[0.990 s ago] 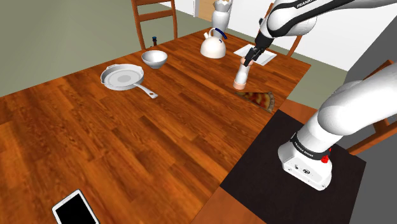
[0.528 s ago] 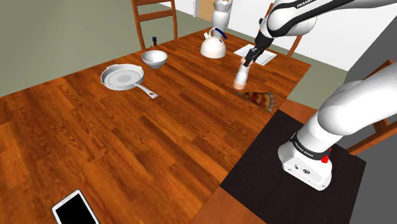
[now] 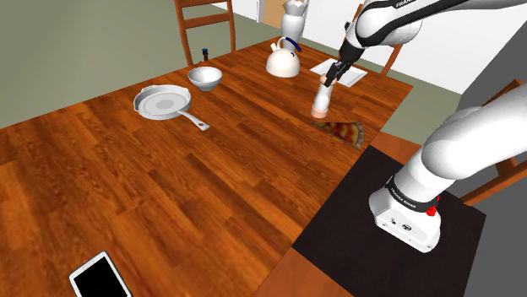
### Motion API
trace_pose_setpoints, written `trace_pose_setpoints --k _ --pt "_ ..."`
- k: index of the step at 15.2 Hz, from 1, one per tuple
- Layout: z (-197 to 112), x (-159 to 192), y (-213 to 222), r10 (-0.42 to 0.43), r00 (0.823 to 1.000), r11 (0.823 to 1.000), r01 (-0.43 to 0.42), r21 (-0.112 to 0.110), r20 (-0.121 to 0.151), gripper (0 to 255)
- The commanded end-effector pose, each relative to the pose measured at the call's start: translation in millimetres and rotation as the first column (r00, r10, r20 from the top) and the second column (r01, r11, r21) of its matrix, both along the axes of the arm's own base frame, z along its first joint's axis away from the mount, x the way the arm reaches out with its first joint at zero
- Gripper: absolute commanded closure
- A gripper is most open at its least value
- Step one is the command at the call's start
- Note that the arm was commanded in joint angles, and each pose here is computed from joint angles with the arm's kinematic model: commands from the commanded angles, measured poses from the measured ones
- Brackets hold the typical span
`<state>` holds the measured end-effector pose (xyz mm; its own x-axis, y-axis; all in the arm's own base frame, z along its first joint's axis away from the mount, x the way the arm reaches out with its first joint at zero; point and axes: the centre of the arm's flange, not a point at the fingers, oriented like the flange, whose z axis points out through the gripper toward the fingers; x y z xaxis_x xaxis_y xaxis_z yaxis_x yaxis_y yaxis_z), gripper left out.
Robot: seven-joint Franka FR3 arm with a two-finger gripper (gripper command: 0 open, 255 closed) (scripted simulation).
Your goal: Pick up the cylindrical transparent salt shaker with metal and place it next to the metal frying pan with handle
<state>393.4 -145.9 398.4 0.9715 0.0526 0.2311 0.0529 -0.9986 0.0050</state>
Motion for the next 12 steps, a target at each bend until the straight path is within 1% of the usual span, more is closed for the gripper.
trace_pose_setpoints --k 1,12 --pt "8.8 0.0 0.6 0.000 1.000 1.000 0.000 0.000 0.000 255" --pt "66.8 0.0 0.6 0.000 1.000 1.000 0.000 0.000 0.000 255"
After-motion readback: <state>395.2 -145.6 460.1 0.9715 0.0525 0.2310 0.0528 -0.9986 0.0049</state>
